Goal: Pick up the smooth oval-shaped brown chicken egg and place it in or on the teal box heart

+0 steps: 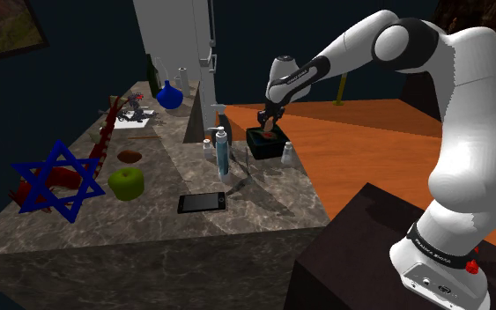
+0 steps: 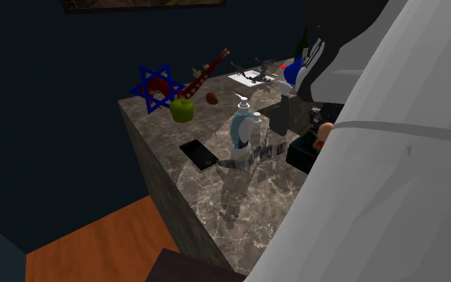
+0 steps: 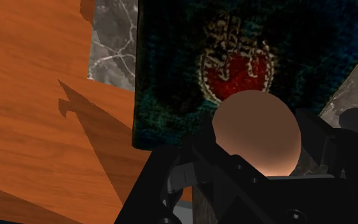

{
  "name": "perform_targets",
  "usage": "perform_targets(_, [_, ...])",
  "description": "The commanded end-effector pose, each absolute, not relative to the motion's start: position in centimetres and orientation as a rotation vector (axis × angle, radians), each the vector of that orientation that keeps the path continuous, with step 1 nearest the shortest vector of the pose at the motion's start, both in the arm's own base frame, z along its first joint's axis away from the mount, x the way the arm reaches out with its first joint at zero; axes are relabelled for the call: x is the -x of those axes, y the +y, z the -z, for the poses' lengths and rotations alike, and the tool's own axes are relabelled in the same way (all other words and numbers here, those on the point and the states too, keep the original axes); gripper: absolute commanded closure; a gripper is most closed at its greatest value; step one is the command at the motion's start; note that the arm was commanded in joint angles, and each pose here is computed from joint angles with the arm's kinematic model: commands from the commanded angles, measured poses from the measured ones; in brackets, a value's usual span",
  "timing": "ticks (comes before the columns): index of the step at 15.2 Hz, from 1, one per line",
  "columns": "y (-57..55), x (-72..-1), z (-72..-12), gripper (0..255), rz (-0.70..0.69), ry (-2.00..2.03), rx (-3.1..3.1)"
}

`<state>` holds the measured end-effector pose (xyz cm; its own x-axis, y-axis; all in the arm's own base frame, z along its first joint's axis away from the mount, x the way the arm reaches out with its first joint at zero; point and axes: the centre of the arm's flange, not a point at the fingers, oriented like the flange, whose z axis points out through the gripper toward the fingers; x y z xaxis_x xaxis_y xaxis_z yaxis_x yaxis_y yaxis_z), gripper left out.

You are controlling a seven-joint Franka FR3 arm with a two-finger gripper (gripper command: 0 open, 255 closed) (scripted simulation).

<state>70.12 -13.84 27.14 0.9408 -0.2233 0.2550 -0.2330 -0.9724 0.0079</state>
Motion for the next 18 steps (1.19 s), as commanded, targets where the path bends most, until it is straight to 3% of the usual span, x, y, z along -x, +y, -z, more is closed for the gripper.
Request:
perform_targets(1, [-13.8, -70.1, -27.2, 0, -0.395, -0.360, -3.057])
perform_targets(6, [-13.8, -70.1, -27.2, 0, -0.395, -0.360, -3.057])
perform_targets(10, [-13.5, -68.9, -32.0, 0, -0.395, -0.360, -3.057])
perform_targets(18, [-13.5, -68.9, -32.0, 0, -0.395, -0.360, -3.057])
